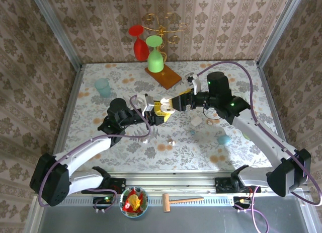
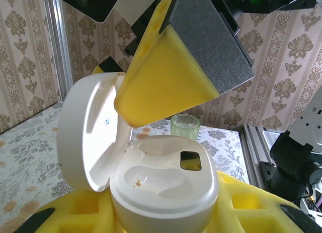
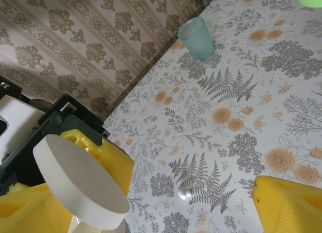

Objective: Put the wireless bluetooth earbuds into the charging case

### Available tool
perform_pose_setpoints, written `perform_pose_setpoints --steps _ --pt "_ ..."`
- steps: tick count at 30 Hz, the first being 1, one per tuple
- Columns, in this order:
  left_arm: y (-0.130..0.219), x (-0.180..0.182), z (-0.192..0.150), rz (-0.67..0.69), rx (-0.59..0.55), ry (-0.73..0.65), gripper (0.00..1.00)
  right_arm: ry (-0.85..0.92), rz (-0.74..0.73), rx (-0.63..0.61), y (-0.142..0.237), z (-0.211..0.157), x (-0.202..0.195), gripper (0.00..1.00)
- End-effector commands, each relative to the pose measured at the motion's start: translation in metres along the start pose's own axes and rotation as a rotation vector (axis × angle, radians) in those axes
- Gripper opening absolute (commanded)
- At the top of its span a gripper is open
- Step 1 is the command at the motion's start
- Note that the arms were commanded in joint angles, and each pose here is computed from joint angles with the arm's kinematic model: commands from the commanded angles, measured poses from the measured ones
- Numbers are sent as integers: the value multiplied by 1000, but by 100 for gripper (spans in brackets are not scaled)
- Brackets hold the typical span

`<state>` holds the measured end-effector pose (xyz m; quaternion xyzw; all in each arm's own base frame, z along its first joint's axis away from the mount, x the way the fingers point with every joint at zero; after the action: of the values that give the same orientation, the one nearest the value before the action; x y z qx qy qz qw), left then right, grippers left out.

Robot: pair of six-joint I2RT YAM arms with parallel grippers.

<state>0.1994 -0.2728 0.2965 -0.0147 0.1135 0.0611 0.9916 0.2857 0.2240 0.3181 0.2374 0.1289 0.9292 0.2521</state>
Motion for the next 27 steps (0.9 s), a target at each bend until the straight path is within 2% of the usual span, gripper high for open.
perform_pose_setpoints --steps 1,5,9,15,21,27 --pt "2 2 7 32 -39 -69 16 44 60 -67 14 14 16 94" --pt "3 19 9 126 -63 -103 16 61 64 -151 31 17 23 100" --pt "6 34 15 190 -99 -112 16 11 -74 -211 49 11 5 100" --pt "8 39 21 202 -120 -107 16 -207 -306 -319 83 -17 -42 100" --pt "12 36 26 178 -100 -119 15 -322 -590 -223 95 -66 -89 99" --pt "19 32 22 169 -97 -137 10 -405 -642 -62 72 -96 -120 97"
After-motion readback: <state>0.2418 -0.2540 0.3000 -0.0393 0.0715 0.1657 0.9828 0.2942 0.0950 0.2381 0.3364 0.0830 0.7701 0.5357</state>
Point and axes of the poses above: each hand's point on the last joint's axis, 136 mm out from that joint toward the fingers, its own y axis back along the fingers, its own x axis along the line the jaws close on, z = x × y, the point moved 4 cm from there along y, back along the fingers, and after that the axes turned 10 degrees about y, right-handed, at the moved point
